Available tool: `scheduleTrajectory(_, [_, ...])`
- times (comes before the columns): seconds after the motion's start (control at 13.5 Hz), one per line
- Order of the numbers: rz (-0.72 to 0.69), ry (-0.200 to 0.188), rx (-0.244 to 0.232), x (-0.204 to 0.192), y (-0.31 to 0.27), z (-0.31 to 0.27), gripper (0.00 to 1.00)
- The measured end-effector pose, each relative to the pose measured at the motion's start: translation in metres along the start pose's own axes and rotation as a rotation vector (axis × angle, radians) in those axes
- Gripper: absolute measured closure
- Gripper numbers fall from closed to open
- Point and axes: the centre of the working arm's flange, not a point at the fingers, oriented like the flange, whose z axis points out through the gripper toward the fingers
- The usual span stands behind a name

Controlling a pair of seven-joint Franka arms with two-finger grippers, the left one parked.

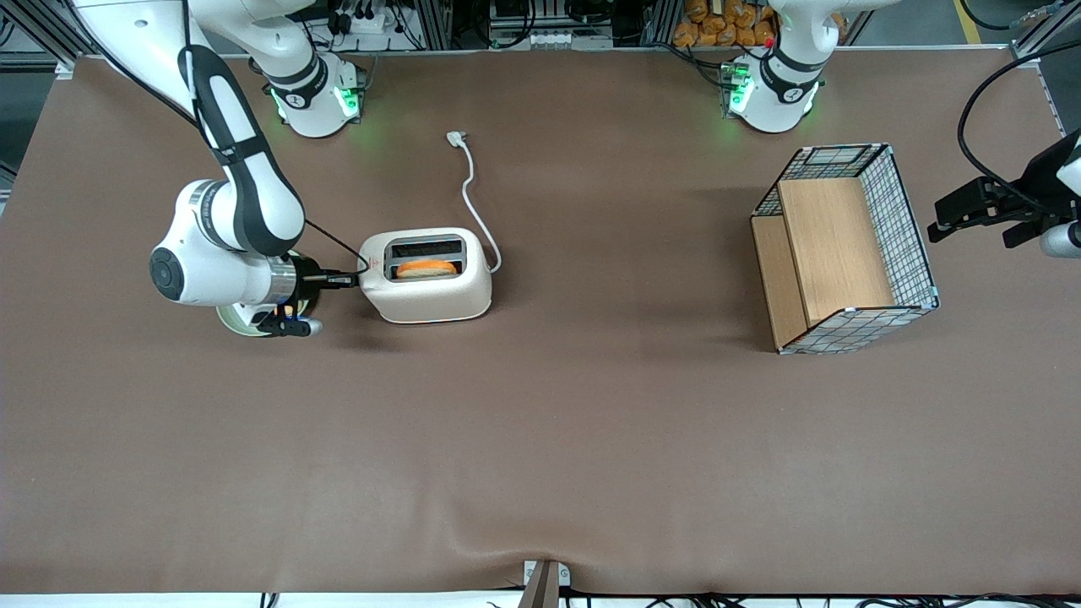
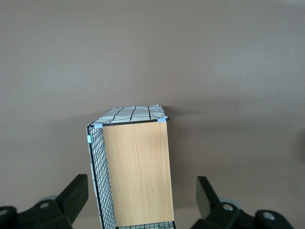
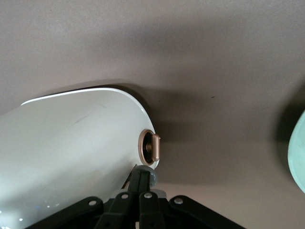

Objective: Press toaster button with right arm

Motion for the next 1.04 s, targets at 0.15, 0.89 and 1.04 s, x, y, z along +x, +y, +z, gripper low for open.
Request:
scheduleTrajectory(0.15, [0.001, -0.014, 0.006, 0.000, 0.000, -0.003, 0.99])
scheduleTrajectory(0.89, [-0.016, -0.087, 0.036, 0.001, -0.017, -0.041, 0.99])
scheduleTrajectory(1.04, [-0.007, -0.108, 0.033, 0.001, -0.022, -0.056, 0.99])
